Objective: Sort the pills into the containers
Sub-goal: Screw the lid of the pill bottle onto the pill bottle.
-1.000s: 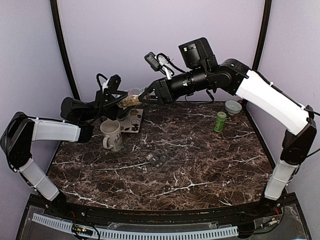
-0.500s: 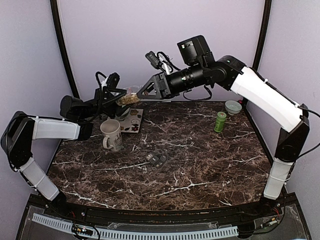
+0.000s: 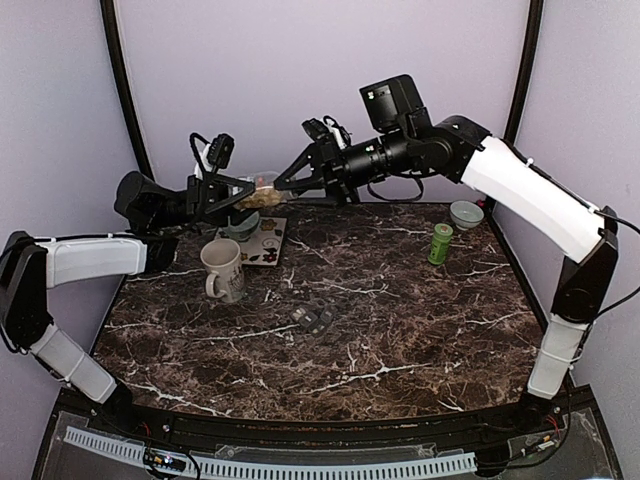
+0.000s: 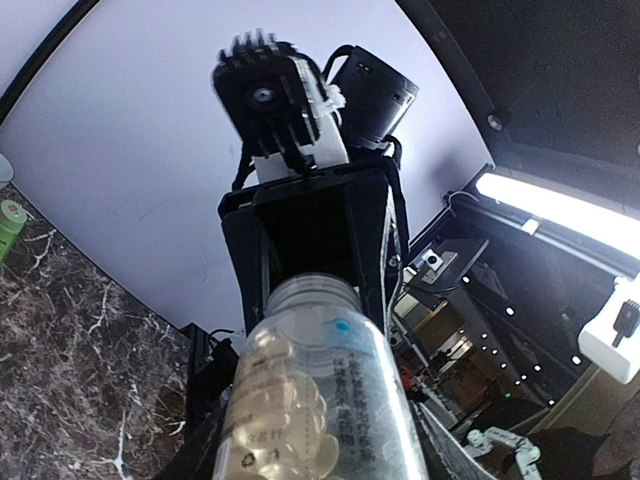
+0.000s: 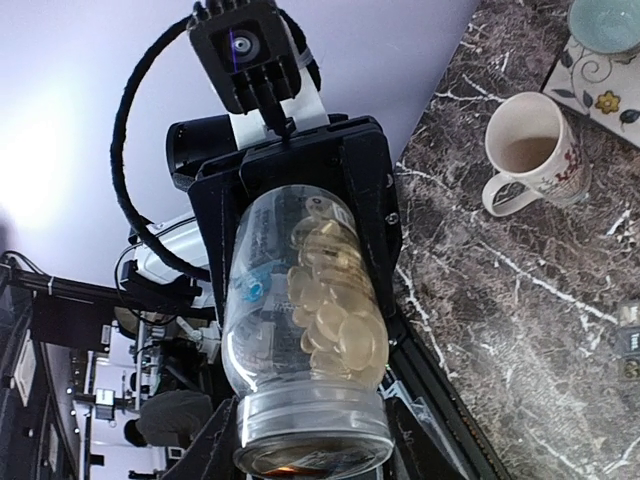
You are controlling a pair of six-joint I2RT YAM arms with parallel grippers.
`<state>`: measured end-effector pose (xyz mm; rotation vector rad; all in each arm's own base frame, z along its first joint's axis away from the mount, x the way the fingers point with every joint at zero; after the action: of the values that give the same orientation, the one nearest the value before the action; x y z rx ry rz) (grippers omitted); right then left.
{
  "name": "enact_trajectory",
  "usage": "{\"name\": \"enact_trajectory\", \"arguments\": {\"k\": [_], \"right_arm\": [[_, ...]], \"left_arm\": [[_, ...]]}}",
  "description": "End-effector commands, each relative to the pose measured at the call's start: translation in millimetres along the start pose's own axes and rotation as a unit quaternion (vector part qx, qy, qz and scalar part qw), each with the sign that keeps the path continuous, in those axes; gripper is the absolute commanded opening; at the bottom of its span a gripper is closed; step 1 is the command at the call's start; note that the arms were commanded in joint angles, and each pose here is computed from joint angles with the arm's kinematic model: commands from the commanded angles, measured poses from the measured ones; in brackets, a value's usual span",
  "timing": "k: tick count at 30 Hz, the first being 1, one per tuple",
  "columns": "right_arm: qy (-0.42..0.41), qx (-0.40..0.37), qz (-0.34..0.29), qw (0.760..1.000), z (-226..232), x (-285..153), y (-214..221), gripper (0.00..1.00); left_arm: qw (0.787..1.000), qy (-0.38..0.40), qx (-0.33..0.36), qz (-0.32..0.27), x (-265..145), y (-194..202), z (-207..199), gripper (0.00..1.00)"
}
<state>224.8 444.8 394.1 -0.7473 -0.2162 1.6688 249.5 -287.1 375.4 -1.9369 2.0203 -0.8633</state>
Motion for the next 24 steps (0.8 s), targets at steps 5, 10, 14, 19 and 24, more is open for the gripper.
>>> {"name": "enact_trajectory", "arguments": {"k": [5,10,14,19,24], "right_arm": [[-0.073,0.117,0.002,0.99,5.8,29.2,1.4,0.12],[-0.115,0.162,-0.008,0.98,10.2,29.3,-0.6,0.12],[-0.121,0.162,-0.011,0.979,13.0,28.4,-2.4,0.17],[-0.122,0.138,-0.025,0.983,17.8,20.6,-6.0,0.42],[-0.114,0.11,-0.043,0.986,19.8,9.2,-11.1,0.57]], "left_arm": [[0.991,-0.02,0.122,0.045,20.0,24.5,-27.2,0.0],[0.991,-0.019,0.123,0.039,18.1,26.3,-27.9,0.0],[0.993,-0.014,0.111,0.035,18.0,26.8,-26.4,0.0],[0.995,-0.006,0.095,0.023,17.3,24.6,-24.2,0.0],[0.996,-0.007,0.087,0.014,16.7,22.7,-21.0,0.0]]}}
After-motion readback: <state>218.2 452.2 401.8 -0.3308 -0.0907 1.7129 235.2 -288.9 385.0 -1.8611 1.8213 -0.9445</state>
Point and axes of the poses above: each gripper's point midway between its finger pads, its own x axis out along the fingers, its own z axis along the line the jaws close on, y = z × x, the point moved 1 cm from there along -x, back along the fingers, and after that the axes turned 8 degrees about -x, right-handed, at the moved point
